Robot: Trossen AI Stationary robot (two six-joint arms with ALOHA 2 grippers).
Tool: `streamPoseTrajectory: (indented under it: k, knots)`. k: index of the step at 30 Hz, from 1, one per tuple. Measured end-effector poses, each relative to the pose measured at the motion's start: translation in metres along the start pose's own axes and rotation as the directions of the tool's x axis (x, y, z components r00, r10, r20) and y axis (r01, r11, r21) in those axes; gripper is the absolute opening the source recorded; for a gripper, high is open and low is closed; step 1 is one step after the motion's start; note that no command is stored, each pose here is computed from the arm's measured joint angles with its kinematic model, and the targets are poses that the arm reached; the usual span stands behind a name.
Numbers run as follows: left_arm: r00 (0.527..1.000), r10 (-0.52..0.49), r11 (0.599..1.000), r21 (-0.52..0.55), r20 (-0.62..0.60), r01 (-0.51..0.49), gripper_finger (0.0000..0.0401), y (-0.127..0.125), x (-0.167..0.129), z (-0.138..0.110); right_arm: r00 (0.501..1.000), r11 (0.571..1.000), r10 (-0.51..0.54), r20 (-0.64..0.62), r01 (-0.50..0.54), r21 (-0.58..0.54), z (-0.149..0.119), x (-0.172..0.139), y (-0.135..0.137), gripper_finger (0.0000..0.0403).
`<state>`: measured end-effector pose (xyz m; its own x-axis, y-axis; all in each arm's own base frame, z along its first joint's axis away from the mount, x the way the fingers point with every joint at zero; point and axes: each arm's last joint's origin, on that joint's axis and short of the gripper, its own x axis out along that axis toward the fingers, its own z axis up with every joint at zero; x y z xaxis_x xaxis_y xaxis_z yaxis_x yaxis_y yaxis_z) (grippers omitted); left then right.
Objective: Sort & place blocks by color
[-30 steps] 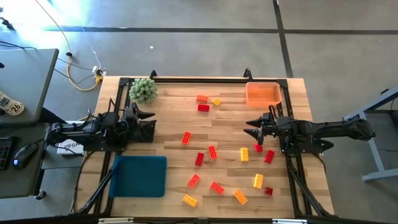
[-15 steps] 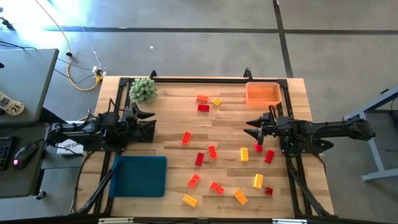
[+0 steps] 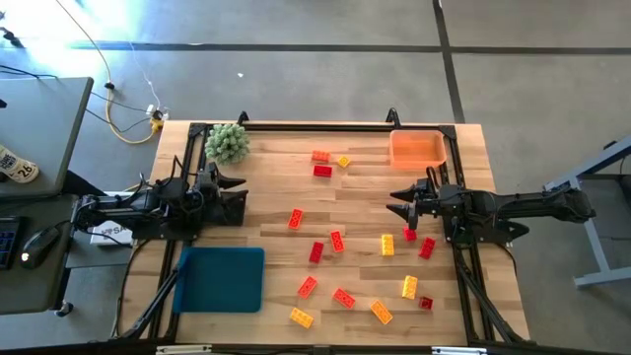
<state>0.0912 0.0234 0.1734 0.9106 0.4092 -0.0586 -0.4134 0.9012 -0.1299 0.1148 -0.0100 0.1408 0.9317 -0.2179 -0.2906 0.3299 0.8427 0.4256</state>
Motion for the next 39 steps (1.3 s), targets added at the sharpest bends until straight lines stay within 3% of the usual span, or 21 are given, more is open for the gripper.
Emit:
streamPoseTrajectory:
  k: [30, 39]
  knots:
    - [1.000, 0.010, 0.999, 0.036, 0.005, -0.010, 0.0158, 0.000, 0.000, 0.000, 1.000, 1.000, 0.000, 0.000, 0.000, 0.000, 0.000, 0.000, 0.000, 0.0259]
    - [0.993, 0.042, 0.999, -0.029, 0.107, -0.039, 0.0158, 0.000, -0.001, 0.010, 1.000, 1.000, 0.000, 0.000, 0.000, 0.000, 0.000, 0.000, 0.000, 0.0259]
